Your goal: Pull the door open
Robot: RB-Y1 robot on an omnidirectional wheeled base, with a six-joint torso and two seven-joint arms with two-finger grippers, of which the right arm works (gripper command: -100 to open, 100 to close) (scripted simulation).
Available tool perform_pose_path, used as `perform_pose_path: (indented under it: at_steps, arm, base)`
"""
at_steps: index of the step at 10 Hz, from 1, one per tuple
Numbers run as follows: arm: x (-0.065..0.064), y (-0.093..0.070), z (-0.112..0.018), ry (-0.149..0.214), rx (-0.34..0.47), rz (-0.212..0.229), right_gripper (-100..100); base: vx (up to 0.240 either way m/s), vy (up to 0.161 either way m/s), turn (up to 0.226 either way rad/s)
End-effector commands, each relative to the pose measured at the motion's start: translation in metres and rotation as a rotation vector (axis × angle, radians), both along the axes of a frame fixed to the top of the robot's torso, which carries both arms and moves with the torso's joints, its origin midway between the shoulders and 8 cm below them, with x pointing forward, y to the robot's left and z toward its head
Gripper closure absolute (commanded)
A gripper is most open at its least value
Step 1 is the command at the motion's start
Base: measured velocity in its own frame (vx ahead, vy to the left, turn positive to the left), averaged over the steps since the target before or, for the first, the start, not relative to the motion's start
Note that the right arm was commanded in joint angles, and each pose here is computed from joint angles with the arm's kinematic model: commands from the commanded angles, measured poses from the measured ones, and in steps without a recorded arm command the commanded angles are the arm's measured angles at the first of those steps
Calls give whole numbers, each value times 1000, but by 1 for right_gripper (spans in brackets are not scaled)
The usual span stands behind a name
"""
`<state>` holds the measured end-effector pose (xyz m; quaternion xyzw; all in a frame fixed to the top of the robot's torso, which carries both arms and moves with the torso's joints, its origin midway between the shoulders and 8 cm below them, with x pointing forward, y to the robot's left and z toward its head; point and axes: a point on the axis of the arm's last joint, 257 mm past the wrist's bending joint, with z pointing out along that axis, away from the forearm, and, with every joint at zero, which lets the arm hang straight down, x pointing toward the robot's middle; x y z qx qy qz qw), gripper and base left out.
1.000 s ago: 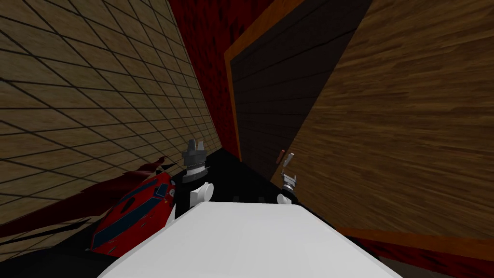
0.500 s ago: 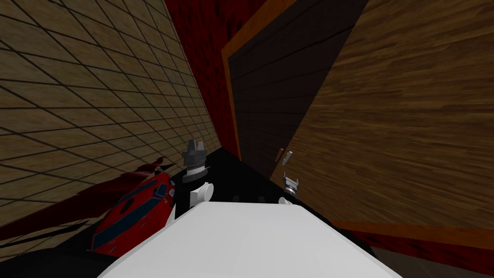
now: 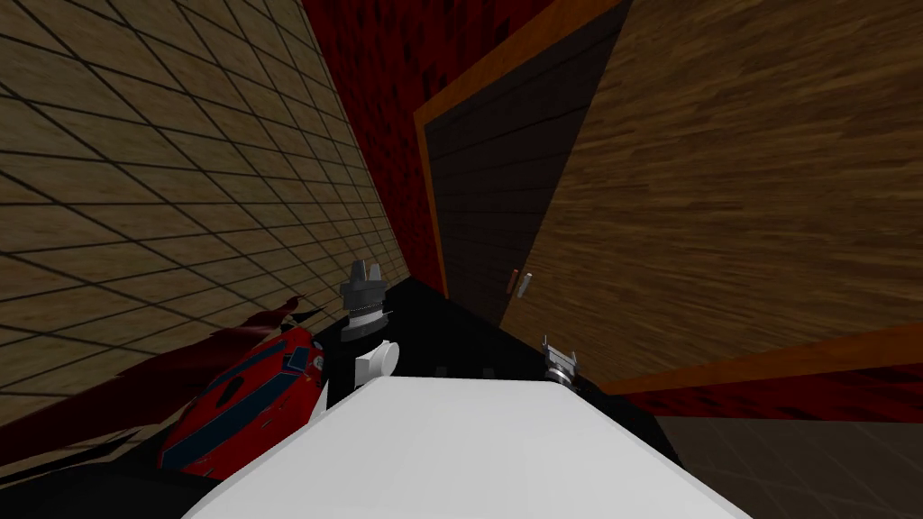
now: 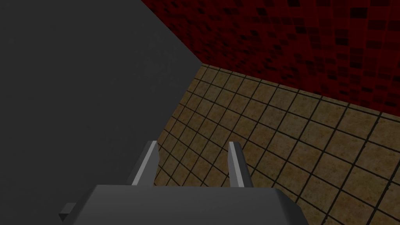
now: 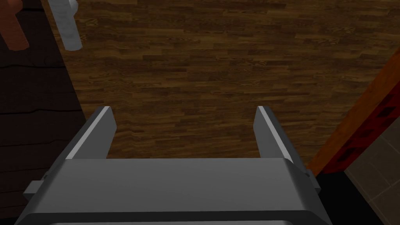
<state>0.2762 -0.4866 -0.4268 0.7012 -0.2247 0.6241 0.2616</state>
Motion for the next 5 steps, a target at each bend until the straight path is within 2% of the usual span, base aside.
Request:
perform_pose_path:
  at_steps: [1, 2, 3, 5]
  arm:
    - [-10, -10, -5, 16, -3, -15, -100]
    - [-21, -19, -8, 30, -6, -28, -100]
    - [-41, -36, -12, 54, -13, -50, -100]
    - [-68, -59, -14, 82, -23, -80, -100]
  base:
    - [-75, 21, -74]
    - [-60, 19, -88]
    - [-73, 30, -159]
    - [-82, 22, -120]
